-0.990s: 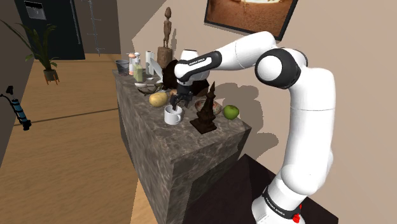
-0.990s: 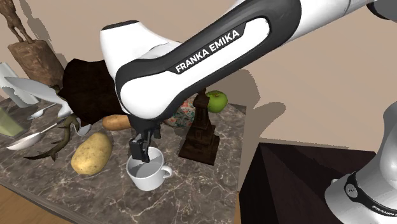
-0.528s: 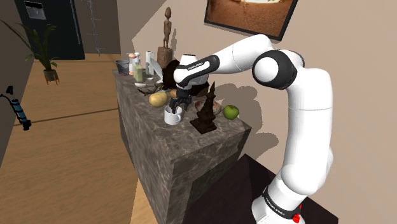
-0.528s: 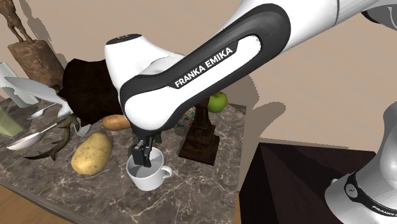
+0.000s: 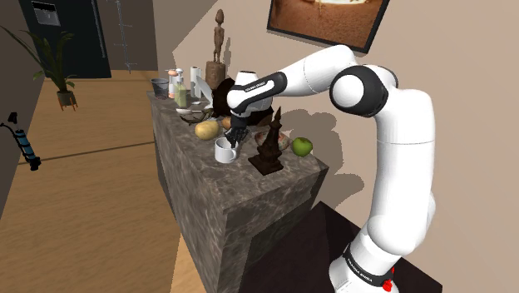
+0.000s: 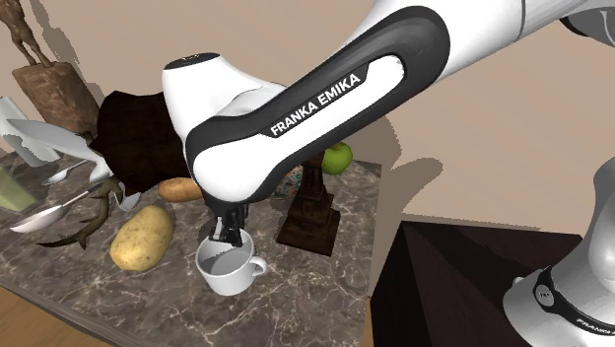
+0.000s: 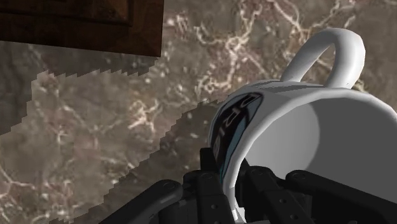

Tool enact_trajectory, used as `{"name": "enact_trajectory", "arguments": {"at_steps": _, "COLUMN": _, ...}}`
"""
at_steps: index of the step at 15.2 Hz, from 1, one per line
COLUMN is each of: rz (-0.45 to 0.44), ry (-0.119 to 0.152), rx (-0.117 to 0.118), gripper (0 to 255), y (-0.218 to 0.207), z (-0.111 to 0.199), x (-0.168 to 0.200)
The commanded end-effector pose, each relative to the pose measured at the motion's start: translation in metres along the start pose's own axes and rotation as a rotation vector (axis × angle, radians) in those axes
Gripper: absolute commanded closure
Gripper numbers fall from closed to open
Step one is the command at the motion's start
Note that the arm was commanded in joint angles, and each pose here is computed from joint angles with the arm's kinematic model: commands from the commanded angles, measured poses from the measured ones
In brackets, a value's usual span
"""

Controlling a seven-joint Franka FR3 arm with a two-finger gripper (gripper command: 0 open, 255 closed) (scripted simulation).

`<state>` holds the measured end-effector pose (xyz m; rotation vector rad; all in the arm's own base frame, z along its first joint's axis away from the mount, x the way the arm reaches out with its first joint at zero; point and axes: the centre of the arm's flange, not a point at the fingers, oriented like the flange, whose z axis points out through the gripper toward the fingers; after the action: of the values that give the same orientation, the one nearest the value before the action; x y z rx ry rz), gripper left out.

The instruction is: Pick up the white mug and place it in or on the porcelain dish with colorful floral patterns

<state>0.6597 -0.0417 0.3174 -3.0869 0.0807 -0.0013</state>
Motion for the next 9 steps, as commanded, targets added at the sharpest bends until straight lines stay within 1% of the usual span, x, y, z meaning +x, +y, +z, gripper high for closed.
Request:
{"name": "enact_trajectory", "arguments": {"at_steps": 1, "rz": 0.0, "ry": 0.0, "rx": 0.0, "gripper": 255, "y": 0.0, "z": 0.0, "x": 0.0}}
{"name": "enact_trajectory", "arguments": {"at_steps": 6, "rz": 0.0, "ry": 0.0, "rx": 0.0, "gripper": 255, "y": 0.0, "z": 0.0, "x": 0.0}}
{"name": "enact_trajectory", "arguments": {"at_steps": 9, "rz": 0.0, "ry": 0.0, "rx": 0.0, "gripper": 255, "y": -0.001, "z": -0.016, "x": 0.0}}
